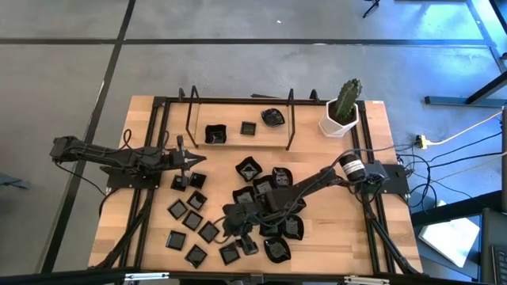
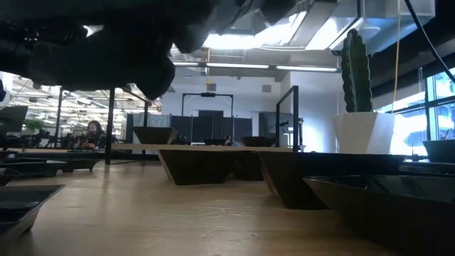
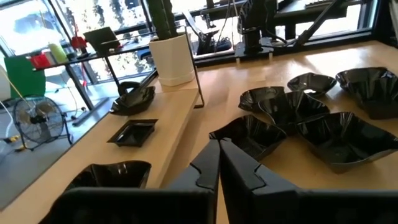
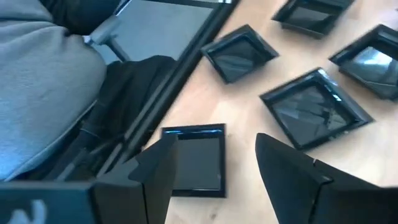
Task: Pick & Place Mini shaped plates
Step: Stack the square plate on top of the square plate on the shelf
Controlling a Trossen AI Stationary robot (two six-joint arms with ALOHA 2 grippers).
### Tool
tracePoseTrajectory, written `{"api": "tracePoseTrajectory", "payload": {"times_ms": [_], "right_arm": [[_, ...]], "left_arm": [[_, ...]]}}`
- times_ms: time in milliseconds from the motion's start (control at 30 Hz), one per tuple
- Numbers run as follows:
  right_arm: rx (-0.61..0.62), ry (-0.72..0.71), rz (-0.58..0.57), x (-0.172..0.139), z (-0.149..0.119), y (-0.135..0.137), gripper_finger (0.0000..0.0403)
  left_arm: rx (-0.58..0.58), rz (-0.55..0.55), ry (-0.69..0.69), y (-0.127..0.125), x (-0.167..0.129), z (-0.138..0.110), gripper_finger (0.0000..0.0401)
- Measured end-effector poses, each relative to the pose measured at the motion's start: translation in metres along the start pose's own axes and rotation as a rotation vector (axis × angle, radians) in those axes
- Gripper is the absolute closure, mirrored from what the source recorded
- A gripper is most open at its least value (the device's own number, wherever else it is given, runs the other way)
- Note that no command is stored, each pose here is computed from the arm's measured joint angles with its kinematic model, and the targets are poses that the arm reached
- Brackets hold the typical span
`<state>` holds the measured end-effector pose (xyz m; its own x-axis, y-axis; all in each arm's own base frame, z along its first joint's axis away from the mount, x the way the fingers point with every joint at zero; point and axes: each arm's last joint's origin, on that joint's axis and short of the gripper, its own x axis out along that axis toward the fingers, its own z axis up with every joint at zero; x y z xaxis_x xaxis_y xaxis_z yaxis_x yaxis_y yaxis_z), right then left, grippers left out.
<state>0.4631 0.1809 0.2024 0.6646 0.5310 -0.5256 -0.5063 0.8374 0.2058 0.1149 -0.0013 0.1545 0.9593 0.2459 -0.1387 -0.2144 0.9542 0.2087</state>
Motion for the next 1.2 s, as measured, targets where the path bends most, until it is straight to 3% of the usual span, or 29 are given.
{"api": "tracePoseTrajectory", "payload": {"times_ms": [533, 867, 1033, 1200], "right_arm": [[0.125, 0.085, -0.043, 0.035, -0.039, -0.014, 0.0187], [0.11, 0.09, -0.045, 0.034, -0.038, -0.014, 0.0187], [0.019, 0.078, -0.09, 0.028, -0.01, -0.01, 0.0187], [-0.119, 0.123, -0.197, 0.015, 0.026, 0.015, 0.0187]], "left_arm": [[0.017, 0.003, 0.001, 0.0, 0.0, 0.0, 0.0398], [0.018, 0.003, 0.004, 0.0, 0.0, 0.0, 0.0393], [0.016, 0.003, 0.004, 0.0, 0.0, 0.0, 0.0397], [0.016, 0.003, 0.005, 0.0, 0.0, 0.0, 0.0396]]}}
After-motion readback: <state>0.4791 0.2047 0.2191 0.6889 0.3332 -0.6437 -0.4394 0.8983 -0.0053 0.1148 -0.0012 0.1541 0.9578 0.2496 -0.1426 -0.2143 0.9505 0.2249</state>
